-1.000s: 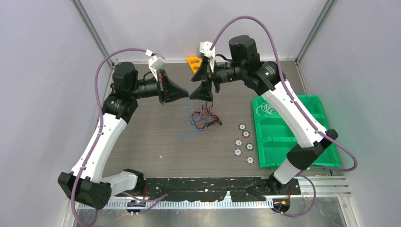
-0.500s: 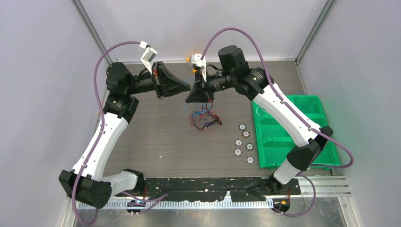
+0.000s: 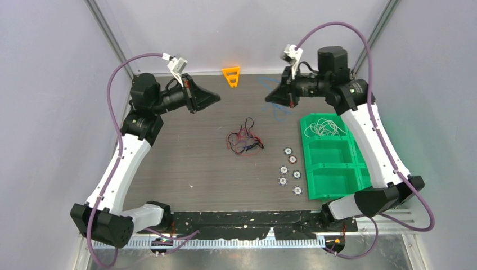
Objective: Untangle the cables
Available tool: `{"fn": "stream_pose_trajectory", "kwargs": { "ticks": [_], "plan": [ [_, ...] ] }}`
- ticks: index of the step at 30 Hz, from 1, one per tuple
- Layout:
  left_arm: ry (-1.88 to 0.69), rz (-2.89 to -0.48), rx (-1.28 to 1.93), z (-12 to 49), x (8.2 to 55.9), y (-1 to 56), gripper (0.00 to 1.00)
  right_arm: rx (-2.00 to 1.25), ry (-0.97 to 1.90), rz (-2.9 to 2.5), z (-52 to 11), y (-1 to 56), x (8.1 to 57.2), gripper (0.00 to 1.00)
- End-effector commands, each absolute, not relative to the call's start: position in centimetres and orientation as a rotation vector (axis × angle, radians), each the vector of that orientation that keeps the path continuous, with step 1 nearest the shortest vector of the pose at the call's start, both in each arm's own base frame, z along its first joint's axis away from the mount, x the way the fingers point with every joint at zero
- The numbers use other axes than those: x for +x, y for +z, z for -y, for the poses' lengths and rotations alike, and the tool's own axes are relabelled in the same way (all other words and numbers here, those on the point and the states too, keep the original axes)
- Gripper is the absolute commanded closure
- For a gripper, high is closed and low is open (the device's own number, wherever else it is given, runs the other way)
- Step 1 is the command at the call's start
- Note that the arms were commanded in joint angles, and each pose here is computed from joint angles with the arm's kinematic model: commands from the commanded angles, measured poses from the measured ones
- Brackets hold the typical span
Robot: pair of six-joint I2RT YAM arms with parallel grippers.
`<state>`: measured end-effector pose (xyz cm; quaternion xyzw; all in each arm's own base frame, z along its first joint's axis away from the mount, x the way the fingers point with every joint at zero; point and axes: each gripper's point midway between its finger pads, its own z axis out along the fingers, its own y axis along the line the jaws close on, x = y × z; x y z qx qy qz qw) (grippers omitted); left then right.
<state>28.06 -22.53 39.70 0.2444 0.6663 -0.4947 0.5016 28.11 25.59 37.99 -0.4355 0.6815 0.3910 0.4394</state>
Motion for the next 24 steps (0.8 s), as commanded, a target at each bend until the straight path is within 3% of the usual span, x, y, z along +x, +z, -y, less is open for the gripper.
{"fn": "stream_pose_trajectory", "kwargs": {
  "ticks": [1,4,8,12,18,24],
  "plan": [
    [-1.189,-1.647,0.567,23.5,29.7,38.3,1.00,-0.982,0.930,-1.751,-21.6,39.4,27.1,0.95],
    [-1.241,-1.671,0.591,24.8,29.8,37.7,0.98,-0.894,0.857,-1.795,-18.6,39.8,28.1,0.95],
    [-1.274,-1.639,0.632,25.6,29.6,38.0,0.53,-0.787,0.660,-1.875,-12.0,39.1,30.0,0.95],
    [-1.315,-1.635,0.663,26.3,29.1,37.8,0.25,-0.739,0.457,-1.981,-4.8,37.8,31.3,0.95],
    [-1.324,-1.617,0.669,26.8,29.5,37.9,0.10,-0.658,0.293,-2.141,4.0,35.1,33.1,0.95],
    [-1.320,-1.633,0.649,27.0,30.2,36.9,0.08,-0.553,0.216,-2.239,10.9,32.4,35.7,0.95]
  ]
}}
